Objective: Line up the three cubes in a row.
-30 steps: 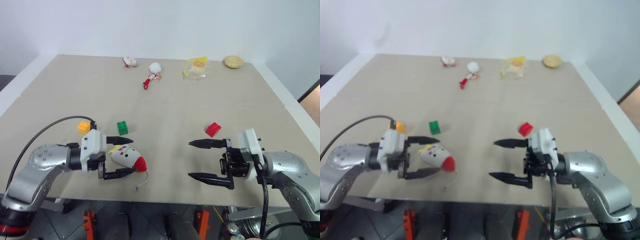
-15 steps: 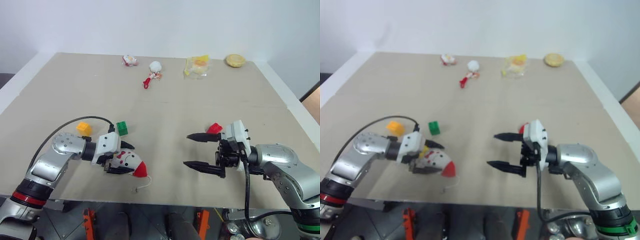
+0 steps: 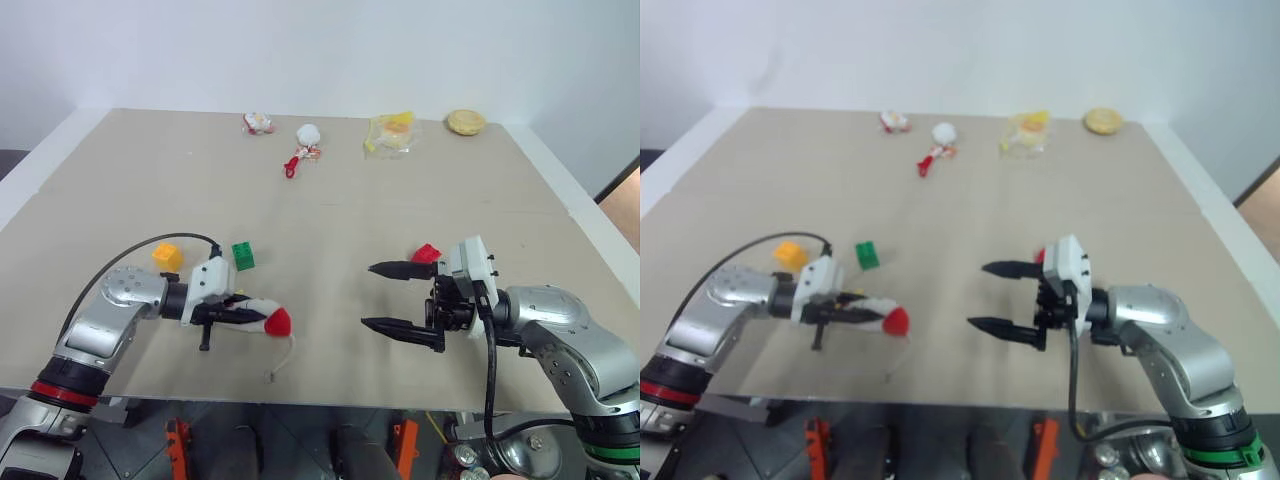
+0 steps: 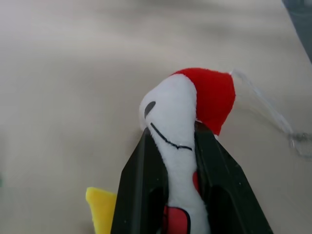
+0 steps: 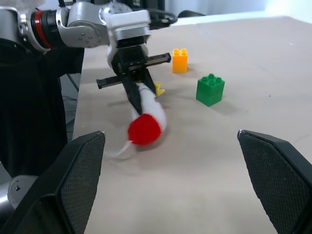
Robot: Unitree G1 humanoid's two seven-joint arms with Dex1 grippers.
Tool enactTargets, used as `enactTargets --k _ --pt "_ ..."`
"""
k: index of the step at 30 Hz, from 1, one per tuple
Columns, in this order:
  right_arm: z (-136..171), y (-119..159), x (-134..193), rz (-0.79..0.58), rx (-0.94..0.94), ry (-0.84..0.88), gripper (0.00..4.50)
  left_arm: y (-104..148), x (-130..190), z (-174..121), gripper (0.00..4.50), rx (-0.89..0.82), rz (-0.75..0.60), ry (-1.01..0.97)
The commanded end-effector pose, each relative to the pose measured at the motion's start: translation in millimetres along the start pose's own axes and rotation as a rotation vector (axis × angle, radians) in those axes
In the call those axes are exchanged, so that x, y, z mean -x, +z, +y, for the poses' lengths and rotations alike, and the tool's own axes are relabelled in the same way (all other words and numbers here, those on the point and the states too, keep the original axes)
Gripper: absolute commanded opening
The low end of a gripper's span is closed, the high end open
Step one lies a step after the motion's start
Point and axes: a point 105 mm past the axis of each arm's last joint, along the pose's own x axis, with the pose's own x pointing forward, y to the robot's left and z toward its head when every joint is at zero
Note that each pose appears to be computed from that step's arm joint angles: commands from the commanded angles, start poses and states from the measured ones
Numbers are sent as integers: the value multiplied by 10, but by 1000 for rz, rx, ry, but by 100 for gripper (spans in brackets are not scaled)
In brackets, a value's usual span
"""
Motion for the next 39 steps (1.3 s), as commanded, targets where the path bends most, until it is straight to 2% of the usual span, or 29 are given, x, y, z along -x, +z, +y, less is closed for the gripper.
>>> enactTargets --k 1,7,11,16,19,23,27,29,37,39 --pt "-112 340 -71 -144 40 -35 450 453 289 358 7 27 -181 249" --pt "-294 549 -287 -266 41 -98 450 720 998 1009 7 34 -332 796" --pt "-306 563 -401 -286 41 -93 450 591 1462 1248 7 64 -327 1131" --pt "-261 526 -488 -285 44 -63 450 146 2153 1329 7 127 -168 1555" --pt "-233 504 -511 -281 40 -50 450 -151 2438 1272 7 171 -65 1706" --pt "-195 474 -545 -273 31 -38 450 -621 2575 1173 7 285 68 1801" --pt "-167 448 -555 -263 28 -31 450 -800 2598 1132 7 328 96 1837" --pt "-151 461 -547 -269 28 -27 450 -821 2597 1131 109 343 87 1845" --pt "-115 516 -520 -290 23 -15 450 -818 2620 1121 392 342 61 1879" --pt "-108 517 -517 -291 21 -12 450 -816 2633 1116 447 340 61 1888"
